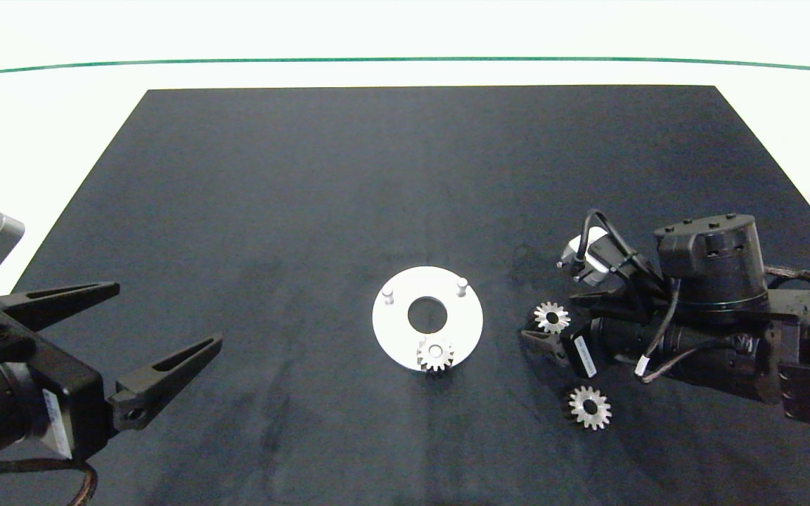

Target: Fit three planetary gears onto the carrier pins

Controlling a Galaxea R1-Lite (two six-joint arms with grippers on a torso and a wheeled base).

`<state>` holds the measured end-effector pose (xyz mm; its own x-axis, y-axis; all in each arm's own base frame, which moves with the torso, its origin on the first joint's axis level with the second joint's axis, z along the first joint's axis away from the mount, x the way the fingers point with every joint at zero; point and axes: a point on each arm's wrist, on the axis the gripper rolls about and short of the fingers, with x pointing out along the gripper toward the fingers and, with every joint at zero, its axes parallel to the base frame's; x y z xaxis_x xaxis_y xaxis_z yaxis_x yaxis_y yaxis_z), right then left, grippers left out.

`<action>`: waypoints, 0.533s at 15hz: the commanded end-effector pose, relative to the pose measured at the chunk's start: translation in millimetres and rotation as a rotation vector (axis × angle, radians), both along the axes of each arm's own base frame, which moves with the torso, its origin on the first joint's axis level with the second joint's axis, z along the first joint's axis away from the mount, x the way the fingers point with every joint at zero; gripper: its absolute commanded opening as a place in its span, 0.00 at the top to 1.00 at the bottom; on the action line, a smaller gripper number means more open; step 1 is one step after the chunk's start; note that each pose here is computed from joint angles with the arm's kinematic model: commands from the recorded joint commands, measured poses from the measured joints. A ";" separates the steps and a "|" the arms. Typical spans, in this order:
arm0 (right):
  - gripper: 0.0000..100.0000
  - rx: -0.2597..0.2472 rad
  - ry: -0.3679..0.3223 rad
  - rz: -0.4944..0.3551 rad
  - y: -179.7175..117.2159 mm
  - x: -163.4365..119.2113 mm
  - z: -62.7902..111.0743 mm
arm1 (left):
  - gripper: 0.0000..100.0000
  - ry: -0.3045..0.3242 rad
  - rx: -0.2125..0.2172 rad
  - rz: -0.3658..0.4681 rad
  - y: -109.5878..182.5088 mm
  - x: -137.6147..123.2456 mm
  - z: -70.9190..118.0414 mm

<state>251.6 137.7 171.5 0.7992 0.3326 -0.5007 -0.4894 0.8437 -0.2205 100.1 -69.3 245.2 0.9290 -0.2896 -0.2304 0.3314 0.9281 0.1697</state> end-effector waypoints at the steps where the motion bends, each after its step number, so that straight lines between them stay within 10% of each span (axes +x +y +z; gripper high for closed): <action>1: 0.25 0.000 -0.005 0.001 1.1 1.5 0.7 | 0.00 0.001 0.002 0.002 0.0 0.2 -0.5; 8: 0.39 -0.003 -0.006 0.008 4.4 -0.4 0.7 | 0.00 -0.004 -0.002 0.002 2.1 -2.5 -0.8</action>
